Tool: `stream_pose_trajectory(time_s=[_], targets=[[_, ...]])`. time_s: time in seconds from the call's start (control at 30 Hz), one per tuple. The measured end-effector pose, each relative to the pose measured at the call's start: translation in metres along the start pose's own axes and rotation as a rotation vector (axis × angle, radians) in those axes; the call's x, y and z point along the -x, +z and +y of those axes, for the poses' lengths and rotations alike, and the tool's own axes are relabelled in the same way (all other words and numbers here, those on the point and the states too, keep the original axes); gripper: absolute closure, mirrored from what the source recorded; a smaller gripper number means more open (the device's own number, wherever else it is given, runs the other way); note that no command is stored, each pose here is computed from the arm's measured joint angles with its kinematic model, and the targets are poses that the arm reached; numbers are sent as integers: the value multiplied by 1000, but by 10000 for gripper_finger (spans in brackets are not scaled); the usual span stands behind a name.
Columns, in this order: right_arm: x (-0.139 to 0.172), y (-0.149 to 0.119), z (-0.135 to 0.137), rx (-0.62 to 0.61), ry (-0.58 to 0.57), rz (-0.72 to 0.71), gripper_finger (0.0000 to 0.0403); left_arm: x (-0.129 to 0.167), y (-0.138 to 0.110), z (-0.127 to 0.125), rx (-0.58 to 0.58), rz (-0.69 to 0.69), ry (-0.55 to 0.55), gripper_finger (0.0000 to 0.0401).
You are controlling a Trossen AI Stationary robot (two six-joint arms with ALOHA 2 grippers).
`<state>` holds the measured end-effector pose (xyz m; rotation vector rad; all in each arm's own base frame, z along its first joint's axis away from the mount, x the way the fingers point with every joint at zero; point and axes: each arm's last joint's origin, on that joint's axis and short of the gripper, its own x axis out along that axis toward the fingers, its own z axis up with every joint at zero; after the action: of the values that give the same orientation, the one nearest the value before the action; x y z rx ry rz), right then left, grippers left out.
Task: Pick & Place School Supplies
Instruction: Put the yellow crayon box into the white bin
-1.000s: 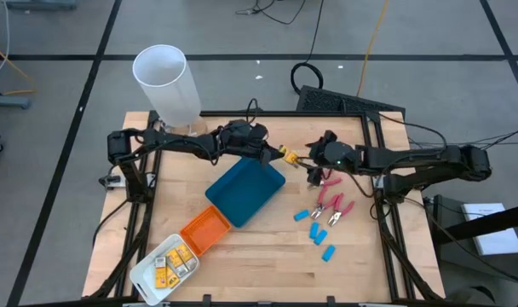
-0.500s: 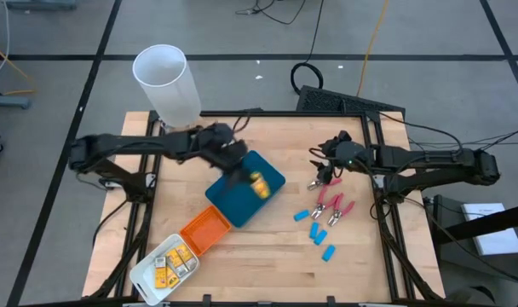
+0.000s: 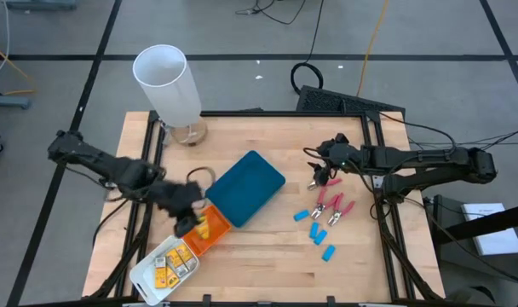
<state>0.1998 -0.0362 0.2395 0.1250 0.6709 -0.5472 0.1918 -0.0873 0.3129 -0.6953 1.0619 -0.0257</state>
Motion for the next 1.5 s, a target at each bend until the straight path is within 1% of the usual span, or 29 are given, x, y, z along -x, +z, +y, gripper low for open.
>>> stream_pose_trajectory(time_s=[0.1,0.2,0.3,0.43,0.53,0.63,0.73,0.83,0.97,1.17,1.33,1.5], targets=[[-3,0,2,-4,22,6,112,1,-25,-14,58,15,10,369],[-4,3,4,-3,64,-20,112,1,-50,-24,85,49,25,348],[-4,8,7,12,98,-64,112,-3,-76,-32,148,83,72,337],[-3,11,10,40,114,-100,112,-8,-103,-42,224,77,93,351],[-2,12,12,52,124,-115,112,-13,-120,-47,280,43,107,366],[-1,13,14,53,131,-130,112,-21,-133,-52,323,41,127,366],[-1,14,14,50,132,-135,112,-31,-148,-54,358,89,178,348],[-1,14,14,50,132,-136,112,-43,-162,-56,348,150,239,330],[-2,13,14,50,131,-133,112,-57,-174,-56,344,205,306,327],[-3,13,14,51,129,-128,112,-66,-183,-57,313,261,342,340],[-3,13,14,51,129,-128,112,-66,-181,-57,272,263,335,350],[-3,13,14,51,129,-128,112,-70,-172,-56,239,248,332,349]])
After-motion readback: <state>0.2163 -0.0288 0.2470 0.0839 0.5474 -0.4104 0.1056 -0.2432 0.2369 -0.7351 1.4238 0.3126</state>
